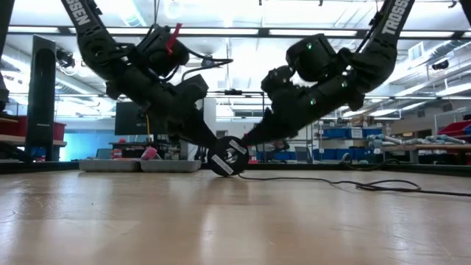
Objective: Coil cords
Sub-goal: Coil the black wire onto the spool
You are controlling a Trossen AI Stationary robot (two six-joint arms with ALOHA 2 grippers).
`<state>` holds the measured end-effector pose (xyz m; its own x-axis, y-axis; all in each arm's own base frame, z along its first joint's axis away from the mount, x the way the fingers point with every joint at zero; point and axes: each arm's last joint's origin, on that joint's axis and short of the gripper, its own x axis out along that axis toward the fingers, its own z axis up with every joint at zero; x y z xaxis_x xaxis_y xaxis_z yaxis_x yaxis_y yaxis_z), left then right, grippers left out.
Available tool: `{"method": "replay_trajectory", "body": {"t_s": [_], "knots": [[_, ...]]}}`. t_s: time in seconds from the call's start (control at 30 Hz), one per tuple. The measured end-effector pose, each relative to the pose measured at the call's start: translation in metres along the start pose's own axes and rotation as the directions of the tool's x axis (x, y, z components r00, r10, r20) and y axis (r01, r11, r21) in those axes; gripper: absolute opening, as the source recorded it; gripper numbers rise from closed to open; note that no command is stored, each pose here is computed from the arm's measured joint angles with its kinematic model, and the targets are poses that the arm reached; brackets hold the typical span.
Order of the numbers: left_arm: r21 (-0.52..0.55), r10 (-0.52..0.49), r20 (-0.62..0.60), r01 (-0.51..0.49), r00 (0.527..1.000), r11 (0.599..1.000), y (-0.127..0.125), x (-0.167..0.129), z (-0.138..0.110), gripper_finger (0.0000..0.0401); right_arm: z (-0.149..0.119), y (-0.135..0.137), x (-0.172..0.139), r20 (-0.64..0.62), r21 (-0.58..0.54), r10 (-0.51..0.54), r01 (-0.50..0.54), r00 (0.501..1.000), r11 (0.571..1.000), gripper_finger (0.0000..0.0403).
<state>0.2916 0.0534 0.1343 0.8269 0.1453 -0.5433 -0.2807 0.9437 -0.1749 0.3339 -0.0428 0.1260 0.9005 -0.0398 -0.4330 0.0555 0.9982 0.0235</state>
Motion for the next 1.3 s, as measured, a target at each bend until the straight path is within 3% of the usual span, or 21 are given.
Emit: {"method": "replay_trajectory", "body": {"t_s": [0.2, 0.37, 0.47, 0.67, 0.87, 1.07, 1.3], "knots": [[-0.086, 0.0, 0.07, 0.006, 0.998, 0.996, 0.004, -0.007, -0.016, 0.0, 0.015, 0.002, -0.021, -0.054, 0.058, 0.014, -0.011, 0.998, 0.998, 0.0068], [-0.142, 0.017, 0.115, 0.0, 0.993, 0.99, 0.006, -0.012, -0.026, 0.0, 0.017, 0.006, -0.048, -0.232, 0.22, 0.024, 0.028, 0.972, 0.975, 0.0069], [-0.151, 0.033, 0.128, -0.013, 0.991, 0.988, 0.008, -0.014, -0.029, 0.0, 0.018, 0.016, -0.063, -0.321, 0.26, 0.002, 0.087, 0.947, 0.962, 0.0062], [-0.174, 0.073, 0.165, -0.044, 0.984, 0.984, 0.009, -0.014, -0.027, 0.0, 0.016, 0.048, -0.078, -0.377, 0.215, -0.135, 0.228, 0.916, 0.95, 0.0043], [-0.188, 0.097, 0.243, -0.051, 0.965, 0.981, 0.009, -0.016, -0.019, 0.0, -0.003, 0.071, -0.051, -0.318, 0.077, -0.295, 0.335, 0.901, 0.939, 0.0037], [-0.191, 0.097, 0.264, -0.046, 0.96, 0.98, 0.008, -0.016, -0.017, 0.0, -0.02, 0.073, -0.022, -0.255, 0.044, -0.298, 0.318, 0.92, 0.947, 0.005], [-0.191, 0.095, 0.273, -0.043, 0.957, 0.981, 0.008, -0.016, -0.016, 0.0, -0.02, 0.065, -0.02, -0.254, 0.021, -0.314, 0.33, 0.915, 0.944, 0.0084]]}}
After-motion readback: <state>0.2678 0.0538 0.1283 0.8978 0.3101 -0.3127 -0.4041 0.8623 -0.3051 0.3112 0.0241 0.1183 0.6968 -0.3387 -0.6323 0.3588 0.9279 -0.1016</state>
